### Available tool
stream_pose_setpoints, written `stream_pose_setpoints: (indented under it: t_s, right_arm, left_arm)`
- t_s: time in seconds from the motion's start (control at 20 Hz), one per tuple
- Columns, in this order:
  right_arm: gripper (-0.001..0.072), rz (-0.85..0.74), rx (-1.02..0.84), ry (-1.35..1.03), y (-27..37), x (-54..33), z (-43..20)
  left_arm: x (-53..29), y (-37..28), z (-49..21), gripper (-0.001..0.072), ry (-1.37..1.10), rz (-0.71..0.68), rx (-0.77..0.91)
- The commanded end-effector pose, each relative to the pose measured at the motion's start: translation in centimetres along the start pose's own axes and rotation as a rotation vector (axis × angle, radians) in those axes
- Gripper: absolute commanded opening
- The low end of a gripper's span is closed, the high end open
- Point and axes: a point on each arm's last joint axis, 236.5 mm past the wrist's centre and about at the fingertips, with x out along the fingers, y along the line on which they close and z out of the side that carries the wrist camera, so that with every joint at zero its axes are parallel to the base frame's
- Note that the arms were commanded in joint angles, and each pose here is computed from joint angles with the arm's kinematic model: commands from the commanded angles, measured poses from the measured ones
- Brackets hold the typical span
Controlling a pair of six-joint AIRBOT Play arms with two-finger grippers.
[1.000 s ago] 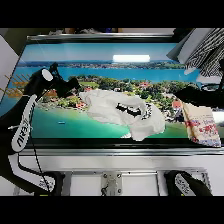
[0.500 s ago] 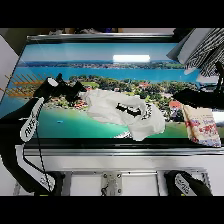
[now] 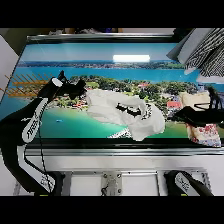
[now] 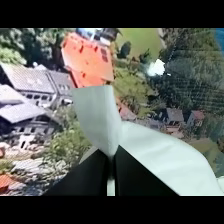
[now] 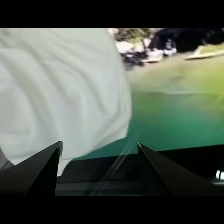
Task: Fold the clothes and pants, and hang the long-sleeved shirts on hangers.
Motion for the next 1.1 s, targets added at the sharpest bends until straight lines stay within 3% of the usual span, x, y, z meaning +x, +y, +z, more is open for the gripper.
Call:
stream_pose_setpoints:
  t_s: [0.0,0.2,0.5,0.6,0.65,0.8,1.05]
  right_arm:
    - [0.0505,-0.035,0.174,0.061,-4.4,4.6,-2.6]
    - [0.0505,0.06,0.164,0.138,-2.0,8.6,-3.5]
    - [0.0486,0.038,0.075,0.134,-0.1,11.7,-3.6]
    - [0.0056,0.042,0.042,0.128,0.3,11.5,-3.2]
    - [0.0015,0.049,0.028,0.111,0.6,11.0,-2.5]
    - [0.0014,0.077,-0.107,-0.054,4.0,5.2,3.6]
    - [0.0013,0.129,-0.494,-0.593,17.3,-18.1,12.4]
  left_arm:
    - [-1.2,-0.7,0.8,0.0007,-0.027,-0.014,0.076]
    - [-1.3,-0.6,0.2,0.0007,0.0,-0.01,0.093]
    - [-1.3,-0.6,0.1,0.0007,0.005,-0.01,0.095]
    - [-1.6,-0.5,-0.1,0.0007,0.02,-0.01,0.094]
    - [-2.3,-1.0,0.0,0.0007,0.028,-0.017,0.119]
    - [-8.5,-6.1,3.6,0.0006,-0.072,-0.1,0.262]
    - [-33.7,-21.4,6.5,0.0007,-0.541,-0.328,0.603]
